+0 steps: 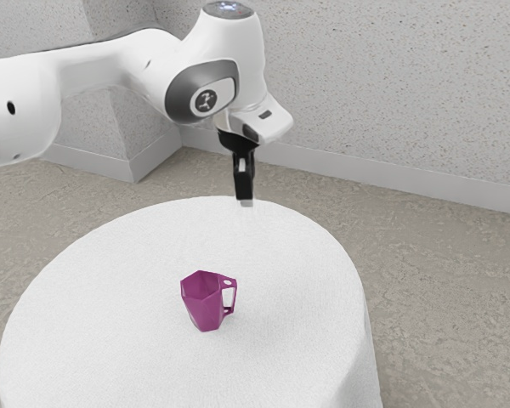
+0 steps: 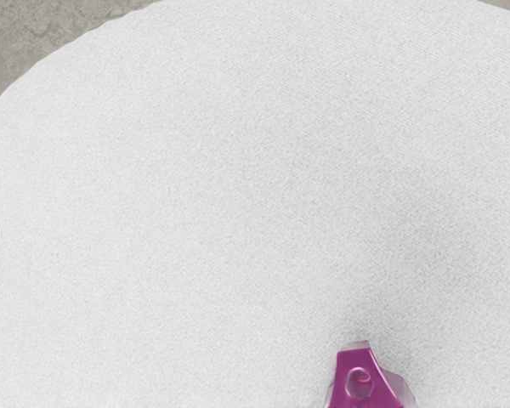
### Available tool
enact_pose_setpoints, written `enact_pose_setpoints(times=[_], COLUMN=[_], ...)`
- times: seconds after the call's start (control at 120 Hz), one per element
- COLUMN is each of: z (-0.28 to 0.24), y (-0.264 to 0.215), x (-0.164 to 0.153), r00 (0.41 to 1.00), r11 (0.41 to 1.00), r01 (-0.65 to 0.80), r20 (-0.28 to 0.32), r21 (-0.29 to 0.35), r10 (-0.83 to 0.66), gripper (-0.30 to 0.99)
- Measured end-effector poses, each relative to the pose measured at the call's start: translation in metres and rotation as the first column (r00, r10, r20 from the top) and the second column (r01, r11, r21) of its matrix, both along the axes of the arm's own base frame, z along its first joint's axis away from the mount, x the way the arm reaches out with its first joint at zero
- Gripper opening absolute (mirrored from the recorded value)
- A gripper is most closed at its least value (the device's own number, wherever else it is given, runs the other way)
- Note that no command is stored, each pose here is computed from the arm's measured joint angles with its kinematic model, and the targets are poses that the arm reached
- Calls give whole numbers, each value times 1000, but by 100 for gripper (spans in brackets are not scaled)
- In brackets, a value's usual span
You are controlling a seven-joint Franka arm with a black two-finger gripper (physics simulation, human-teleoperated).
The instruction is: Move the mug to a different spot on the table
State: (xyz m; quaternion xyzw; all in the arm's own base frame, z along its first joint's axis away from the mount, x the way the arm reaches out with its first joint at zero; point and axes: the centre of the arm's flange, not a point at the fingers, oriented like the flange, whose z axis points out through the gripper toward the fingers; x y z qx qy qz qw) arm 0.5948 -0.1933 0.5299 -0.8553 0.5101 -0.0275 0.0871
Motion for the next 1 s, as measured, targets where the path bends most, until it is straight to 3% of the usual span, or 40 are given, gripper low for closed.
enact_pose_setpoints(times=[0.133,0.433,0.75,1.0], z=[-9,-114,-199,-237], y=[6,44,53,59], x=[2,21,25,30], r00=[1000,979,935,915], r11=[1000,994,987,980], r01=[-8,-73,-145,-195], r20=[-17,-183,-319,-353], r21=[9,82,62,35], r10=[8,87,158,195], gripper=[67,69,69,69])
